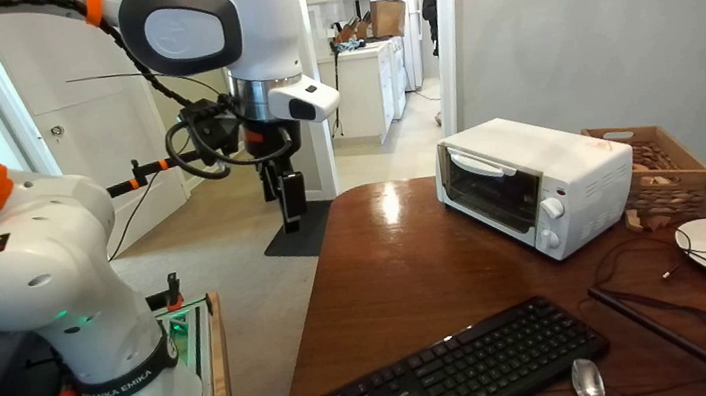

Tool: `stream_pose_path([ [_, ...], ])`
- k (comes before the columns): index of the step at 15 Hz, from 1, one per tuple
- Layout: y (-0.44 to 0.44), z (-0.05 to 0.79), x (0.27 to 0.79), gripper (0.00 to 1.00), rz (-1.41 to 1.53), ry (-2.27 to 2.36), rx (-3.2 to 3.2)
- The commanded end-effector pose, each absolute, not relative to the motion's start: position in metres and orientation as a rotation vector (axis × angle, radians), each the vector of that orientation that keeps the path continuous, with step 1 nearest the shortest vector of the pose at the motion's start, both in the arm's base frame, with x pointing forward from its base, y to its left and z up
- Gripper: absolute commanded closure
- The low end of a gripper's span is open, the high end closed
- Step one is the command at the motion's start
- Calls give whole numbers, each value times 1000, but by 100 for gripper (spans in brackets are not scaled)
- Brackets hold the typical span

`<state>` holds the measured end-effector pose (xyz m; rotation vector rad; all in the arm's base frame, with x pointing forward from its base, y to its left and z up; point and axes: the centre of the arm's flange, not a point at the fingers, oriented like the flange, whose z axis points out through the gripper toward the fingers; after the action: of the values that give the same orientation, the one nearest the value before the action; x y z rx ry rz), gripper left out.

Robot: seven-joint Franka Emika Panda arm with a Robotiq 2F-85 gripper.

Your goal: Put the white paper plate and the glass container on the microwave

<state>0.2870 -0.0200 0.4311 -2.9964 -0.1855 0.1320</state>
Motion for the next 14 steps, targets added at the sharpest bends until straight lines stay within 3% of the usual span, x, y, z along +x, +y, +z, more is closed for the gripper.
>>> stream_pose_path([
  [1, -44, 417, 296, 0, 149, -1, -3010],
  [9, -166, 359, 304, 0, 50, 608, -3180],
  [14, -238, 289, 301, 0, 201, 952, -3212],
])
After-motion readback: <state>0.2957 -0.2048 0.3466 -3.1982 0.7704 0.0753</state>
